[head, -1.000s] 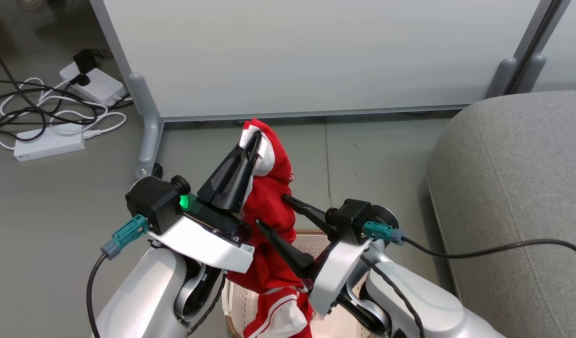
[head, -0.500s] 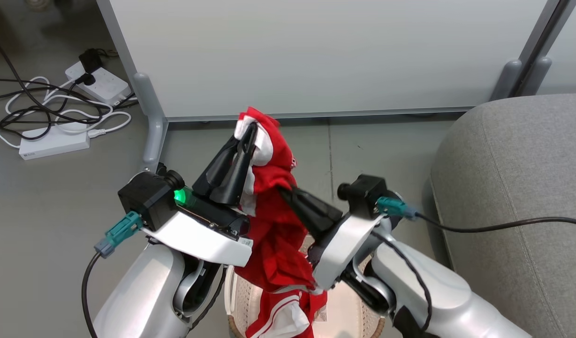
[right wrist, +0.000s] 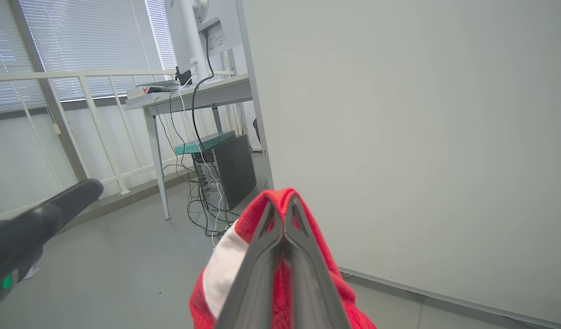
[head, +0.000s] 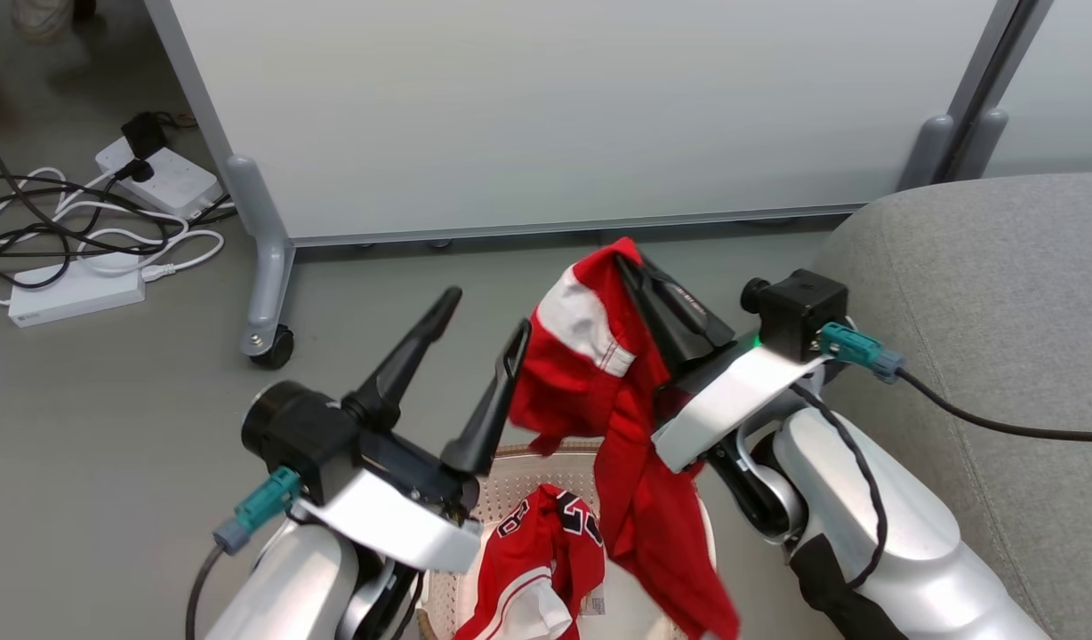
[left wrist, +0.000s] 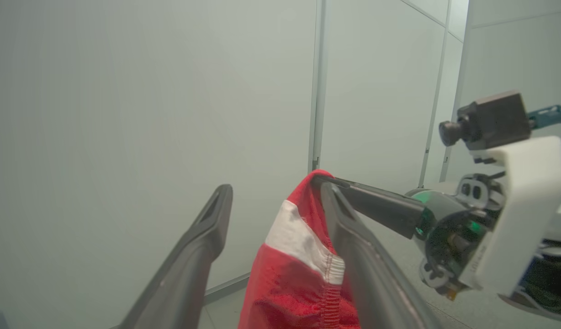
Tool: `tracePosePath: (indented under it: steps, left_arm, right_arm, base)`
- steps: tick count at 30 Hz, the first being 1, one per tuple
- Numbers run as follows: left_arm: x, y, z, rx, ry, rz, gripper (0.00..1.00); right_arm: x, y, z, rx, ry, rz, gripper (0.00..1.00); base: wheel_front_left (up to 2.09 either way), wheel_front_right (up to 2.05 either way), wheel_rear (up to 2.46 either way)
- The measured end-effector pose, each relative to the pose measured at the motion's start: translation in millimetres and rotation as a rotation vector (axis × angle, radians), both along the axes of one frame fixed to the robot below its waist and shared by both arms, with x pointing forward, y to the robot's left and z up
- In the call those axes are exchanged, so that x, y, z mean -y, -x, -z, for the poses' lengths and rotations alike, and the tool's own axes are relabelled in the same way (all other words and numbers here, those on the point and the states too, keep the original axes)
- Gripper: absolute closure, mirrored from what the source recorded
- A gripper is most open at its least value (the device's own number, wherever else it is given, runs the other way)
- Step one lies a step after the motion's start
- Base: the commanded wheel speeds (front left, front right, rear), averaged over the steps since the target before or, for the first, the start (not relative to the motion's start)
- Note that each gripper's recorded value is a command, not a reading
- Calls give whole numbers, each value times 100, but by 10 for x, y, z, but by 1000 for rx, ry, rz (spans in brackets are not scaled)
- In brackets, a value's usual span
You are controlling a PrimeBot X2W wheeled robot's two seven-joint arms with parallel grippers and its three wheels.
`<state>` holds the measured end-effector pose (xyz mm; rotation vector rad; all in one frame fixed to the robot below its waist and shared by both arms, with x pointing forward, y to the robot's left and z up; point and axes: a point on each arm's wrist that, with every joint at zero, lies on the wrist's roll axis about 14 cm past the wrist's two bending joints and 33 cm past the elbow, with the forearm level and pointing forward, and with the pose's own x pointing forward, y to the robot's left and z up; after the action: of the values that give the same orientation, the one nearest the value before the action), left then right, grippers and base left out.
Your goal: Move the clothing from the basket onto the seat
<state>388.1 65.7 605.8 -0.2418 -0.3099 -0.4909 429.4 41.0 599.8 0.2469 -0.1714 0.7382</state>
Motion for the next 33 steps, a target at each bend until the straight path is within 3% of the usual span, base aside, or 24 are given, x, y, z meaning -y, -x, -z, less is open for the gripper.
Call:
tracePosePath:
  steps: [14, 25, 33]
  left_arm:
    - [545, 230, 694, -169, -197, 219, 0]
    - [876, 218, 850, -190, -239, 360, 0]
    - [1275, 234, 895, -176, -268, 511, 0]
  right_arm:
    - [699, -206, 208, -50, 6, 213, 100]
    - [1241, -240, 324, -83, -9, 354, 100]
    - [1856, -179, 456, -116, -16, 520, 100]
  base:
    - [0, 0, 0]
    - [0, 0, 0]
    - [0, 0, 0]
